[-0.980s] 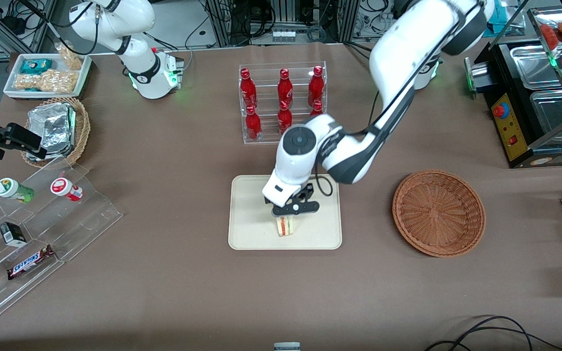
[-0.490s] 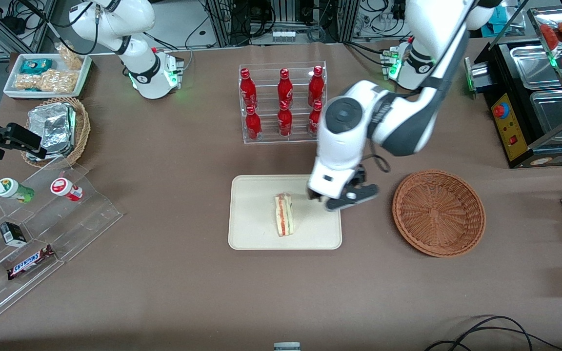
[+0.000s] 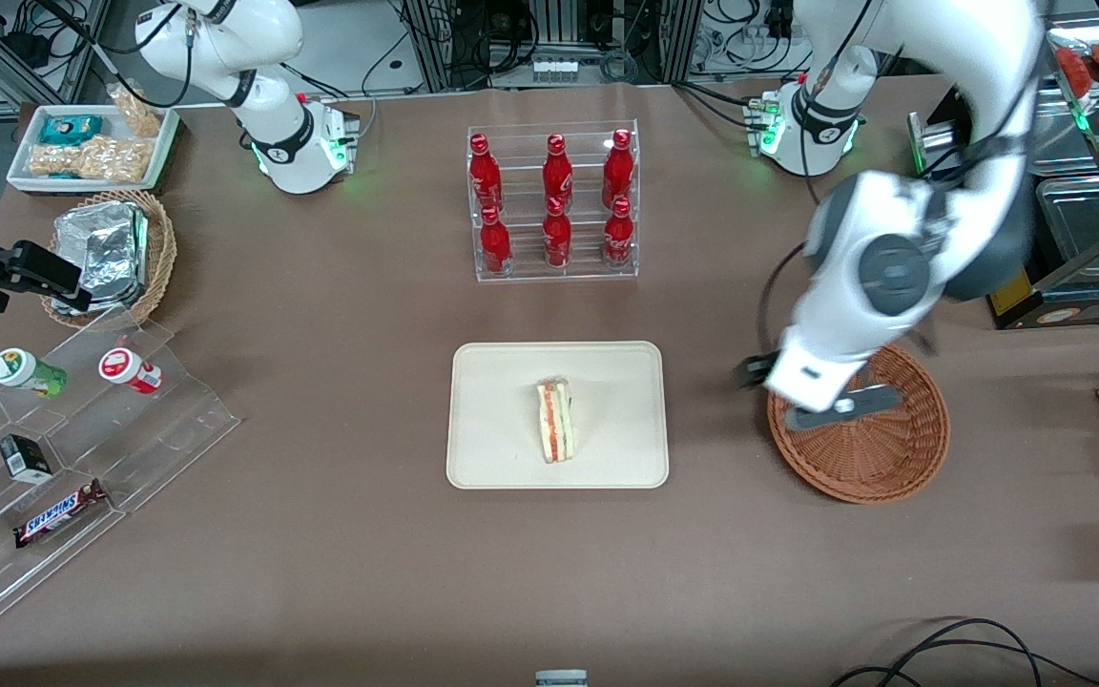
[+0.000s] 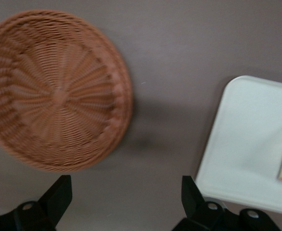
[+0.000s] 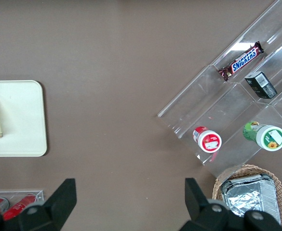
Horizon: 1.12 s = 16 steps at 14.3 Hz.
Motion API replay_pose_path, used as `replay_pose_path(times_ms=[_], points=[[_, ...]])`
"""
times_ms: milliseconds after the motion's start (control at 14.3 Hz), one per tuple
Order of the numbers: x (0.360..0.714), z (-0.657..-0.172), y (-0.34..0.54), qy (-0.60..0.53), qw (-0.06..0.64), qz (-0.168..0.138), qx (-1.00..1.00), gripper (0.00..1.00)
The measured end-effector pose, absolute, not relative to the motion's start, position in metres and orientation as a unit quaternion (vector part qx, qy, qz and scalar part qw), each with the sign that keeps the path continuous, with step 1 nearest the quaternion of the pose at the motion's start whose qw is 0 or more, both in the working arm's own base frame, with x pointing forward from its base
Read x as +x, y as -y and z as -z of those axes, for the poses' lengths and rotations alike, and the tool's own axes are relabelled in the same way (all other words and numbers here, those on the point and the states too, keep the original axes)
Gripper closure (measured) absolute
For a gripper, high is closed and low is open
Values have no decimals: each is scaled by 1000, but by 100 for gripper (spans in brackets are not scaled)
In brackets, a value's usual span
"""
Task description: Place sandwich from basket to tray
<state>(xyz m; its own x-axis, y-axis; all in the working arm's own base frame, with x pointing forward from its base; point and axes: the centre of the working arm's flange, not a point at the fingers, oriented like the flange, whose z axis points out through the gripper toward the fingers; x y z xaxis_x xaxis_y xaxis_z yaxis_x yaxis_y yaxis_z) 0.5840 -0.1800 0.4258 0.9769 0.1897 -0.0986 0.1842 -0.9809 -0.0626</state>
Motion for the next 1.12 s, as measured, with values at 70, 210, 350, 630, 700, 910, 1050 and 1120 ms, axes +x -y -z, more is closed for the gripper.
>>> replay_pose_path(times_ms=[70,210,350,630,700,910,1050,1120], points=[[579,-443,158,85,27,-62,-994,0],[566,-480,127,74,23,-73,-994,0],[551,-513,113,70,20,-66,-995,0],[540,-539,79,78,20,-58,-995,0],[541,-538,75,74,20,-59,-995,0],[540,-537,75,48,20,-61,-997,0],[540,-541,70,15,17,-57,-998,0],[540,-547,67,-6,15,-51,-999,0]])
